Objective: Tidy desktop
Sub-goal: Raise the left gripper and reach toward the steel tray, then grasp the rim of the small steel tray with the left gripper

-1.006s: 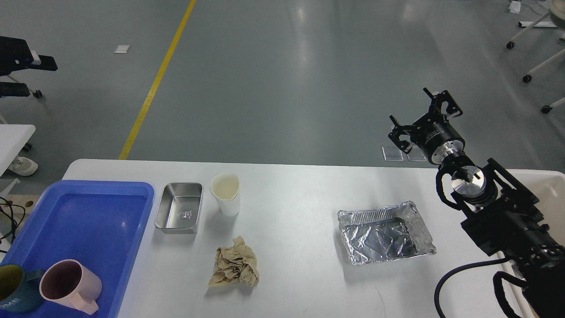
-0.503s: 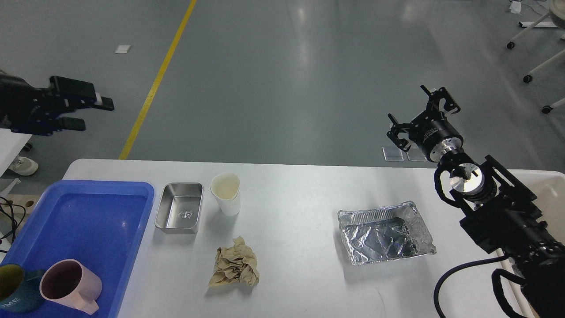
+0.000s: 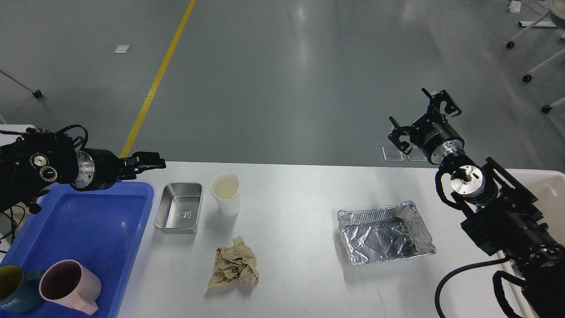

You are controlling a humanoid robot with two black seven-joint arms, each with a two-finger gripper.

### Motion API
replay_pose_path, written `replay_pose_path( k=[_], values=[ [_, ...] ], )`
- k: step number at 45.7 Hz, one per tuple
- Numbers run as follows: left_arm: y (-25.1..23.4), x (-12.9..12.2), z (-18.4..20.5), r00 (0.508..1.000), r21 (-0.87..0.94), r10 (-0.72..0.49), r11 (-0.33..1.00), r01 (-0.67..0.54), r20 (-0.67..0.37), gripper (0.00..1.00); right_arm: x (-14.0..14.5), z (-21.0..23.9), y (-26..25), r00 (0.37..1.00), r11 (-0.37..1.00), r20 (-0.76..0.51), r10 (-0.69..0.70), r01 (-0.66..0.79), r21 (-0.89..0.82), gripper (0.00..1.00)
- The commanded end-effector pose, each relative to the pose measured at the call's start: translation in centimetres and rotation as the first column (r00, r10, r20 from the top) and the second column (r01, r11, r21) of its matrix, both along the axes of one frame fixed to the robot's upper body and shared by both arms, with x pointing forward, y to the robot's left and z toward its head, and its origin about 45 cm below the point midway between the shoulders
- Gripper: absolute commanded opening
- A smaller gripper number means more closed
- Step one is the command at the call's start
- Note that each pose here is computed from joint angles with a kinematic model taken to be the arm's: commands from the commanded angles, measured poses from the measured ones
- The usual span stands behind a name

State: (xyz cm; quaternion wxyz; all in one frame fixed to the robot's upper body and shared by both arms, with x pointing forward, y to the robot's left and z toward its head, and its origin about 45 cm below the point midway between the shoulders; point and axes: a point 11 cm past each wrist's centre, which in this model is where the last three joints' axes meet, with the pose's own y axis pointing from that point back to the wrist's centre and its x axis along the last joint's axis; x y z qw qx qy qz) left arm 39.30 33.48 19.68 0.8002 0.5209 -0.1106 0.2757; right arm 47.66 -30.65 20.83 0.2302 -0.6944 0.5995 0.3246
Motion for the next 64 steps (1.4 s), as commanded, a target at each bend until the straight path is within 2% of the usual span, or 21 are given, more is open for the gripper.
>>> replay_pose_path(
  k=[1,8,18,29,42,64],
  values=[
    [0.7,-0.8,-1.9,1.000,0.055,0.009,0.998,-0.011,0.026,0.88,-0.1,-0.2,0.1,1.000,1.000,-0.004,0.001,-0.001,-0.001,1.00],
    [1.0,-1.4,-3.6,0.997,0.087,0.034,0.995,-0.041,0.073,0.87,0.0,-0.2,0.2,1.000,1.000,-0.002,0.007,-0.007,-0.015,1.00],
    [-0.8,-1.9,-5.6,0.999,0.084,0.005,0.996,-0.009,0.051,0.84,-0.1,-0.2,0.2,1.000,1.000,-0.003,0.009,-0.009,-0.022,1.00],
    [0.5,-1.9,-7.8,0.999,0.151,0.034,0.988,-0.037,0.020,0.81,-0.2,-0.4,0.0,1.000,1.000,-0.008,0.007,-0.007,-0.025,1.00],
    [1.7,-1.6,-8.1,0.998,0.170,0.063,0.983,-0.066,0.025,0.78,-0.2,-0.4,0.0,1.000,1.000,-0.008,0.009,-0.009,-0.027,1.00],
    [-1.3,-0.8,-10.7,0.998,0.155,0.066,0.986,-0.068,0.019,0.75,-0.3,-0.5,-0.3,1.000,1.000,-0.009,0.004,-0.004,-0.030,1.00]
  ],
)
